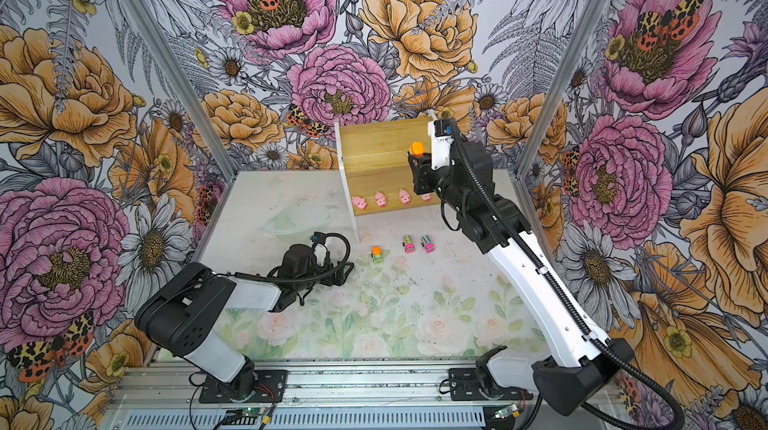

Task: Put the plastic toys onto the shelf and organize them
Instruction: 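Lift the green truck with the right gripper up to the top shelf, then set the green truck on the top shelf and open the right gripper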

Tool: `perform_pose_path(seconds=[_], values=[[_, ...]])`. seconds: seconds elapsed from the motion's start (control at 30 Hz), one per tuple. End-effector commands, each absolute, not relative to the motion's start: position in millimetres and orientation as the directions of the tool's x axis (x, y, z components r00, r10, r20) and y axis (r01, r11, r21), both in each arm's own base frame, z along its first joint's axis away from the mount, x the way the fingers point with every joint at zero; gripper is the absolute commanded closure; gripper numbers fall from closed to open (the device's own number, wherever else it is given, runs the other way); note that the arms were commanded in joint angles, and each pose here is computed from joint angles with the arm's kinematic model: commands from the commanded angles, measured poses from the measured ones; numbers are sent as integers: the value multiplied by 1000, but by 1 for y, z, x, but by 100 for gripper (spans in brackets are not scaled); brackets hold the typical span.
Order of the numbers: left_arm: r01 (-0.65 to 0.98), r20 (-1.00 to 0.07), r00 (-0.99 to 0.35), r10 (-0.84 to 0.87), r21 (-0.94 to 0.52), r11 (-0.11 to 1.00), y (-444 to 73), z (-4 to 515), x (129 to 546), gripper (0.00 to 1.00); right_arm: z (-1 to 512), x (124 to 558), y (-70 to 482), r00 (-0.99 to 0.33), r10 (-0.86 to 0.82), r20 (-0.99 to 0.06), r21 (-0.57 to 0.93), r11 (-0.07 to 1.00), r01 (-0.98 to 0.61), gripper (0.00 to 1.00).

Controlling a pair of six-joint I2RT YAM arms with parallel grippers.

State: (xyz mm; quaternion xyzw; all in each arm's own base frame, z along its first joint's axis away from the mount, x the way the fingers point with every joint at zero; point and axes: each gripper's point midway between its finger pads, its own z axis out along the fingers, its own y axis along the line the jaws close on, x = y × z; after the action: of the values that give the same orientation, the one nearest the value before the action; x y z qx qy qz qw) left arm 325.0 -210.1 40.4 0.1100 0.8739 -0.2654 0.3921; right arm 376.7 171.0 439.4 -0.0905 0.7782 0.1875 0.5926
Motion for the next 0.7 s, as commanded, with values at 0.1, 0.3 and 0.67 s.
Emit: perform_pose_path(seconds=[0.1,0.3,0.67], values=[[413,-759,-651,-20,-376,830,-215,52,328,1,428,435,141,-350,122,-929,205,955,-213,89],[408,-761,-649,-20,-370,834,-213,52,328,1,416,470,140,-378,141,-915,223,958,-182,89],[401,-764,-645,-18,-358,843,-212,51,331,1,386,489,148,-433,113,-894,212,959,-189,89]])
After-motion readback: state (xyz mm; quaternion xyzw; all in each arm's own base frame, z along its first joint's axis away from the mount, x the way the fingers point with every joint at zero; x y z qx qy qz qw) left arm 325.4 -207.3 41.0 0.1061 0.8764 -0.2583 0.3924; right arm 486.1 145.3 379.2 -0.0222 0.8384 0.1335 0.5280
